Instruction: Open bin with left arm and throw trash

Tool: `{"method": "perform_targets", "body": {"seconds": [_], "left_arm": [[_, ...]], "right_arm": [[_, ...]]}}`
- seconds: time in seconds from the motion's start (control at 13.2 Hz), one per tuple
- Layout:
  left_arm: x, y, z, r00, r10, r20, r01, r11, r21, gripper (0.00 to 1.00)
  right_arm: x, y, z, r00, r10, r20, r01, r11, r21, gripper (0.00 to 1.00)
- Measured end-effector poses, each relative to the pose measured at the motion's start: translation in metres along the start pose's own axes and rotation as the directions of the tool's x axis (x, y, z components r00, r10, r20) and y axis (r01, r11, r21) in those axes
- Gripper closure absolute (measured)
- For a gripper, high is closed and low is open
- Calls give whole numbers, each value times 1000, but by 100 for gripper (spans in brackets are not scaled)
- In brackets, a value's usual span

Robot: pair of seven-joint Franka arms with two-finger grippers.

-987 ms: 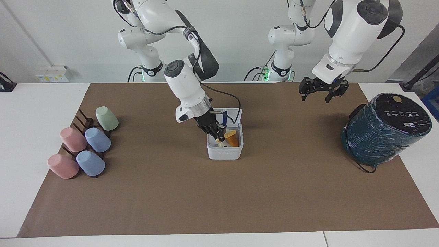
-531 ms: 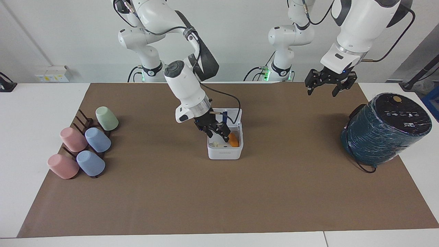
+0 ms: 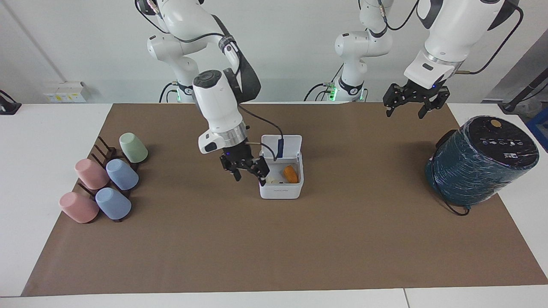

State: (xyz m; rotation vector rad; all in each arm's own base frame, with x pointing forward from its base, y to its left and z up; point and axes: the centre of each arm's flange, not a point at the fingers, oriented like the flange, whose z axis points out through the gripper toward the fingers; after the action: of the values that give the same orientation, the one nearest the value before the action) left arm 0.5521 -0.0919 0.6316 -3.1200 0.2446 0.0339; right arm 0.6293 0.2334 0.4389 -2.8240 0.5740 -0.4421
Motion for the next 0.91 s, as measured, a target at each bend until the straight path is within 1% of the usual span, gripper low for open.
{"method": "perform_targets", "body": {"seconds": [0.15,0.38,0.61,0.76,0.91], "left_arm": [[1,-2,0,1000,-3,-5,3,1000,0,0],[2,-2,-1,1000,-3,-17,3,1000,0,0],[3,0,-1,999,33,-20,-33,999,0,0],[3,1,-2,997,74,-24,-74,997,1,0],[3,1,-2,996,83,-27,-83,997,2,0]], "right_arm": [[27,32,-3,994,-107,-11,106,993,-58,0],[62,73,-22,981,-193,9,193,975,-114,0],[86,105,-60,971,-235,39,238,958,-158,0],[92,122,-89,970,-233,69,242,954,-177,0],[96,144,-117,966,-237,100,253,947,-197,0]]}}
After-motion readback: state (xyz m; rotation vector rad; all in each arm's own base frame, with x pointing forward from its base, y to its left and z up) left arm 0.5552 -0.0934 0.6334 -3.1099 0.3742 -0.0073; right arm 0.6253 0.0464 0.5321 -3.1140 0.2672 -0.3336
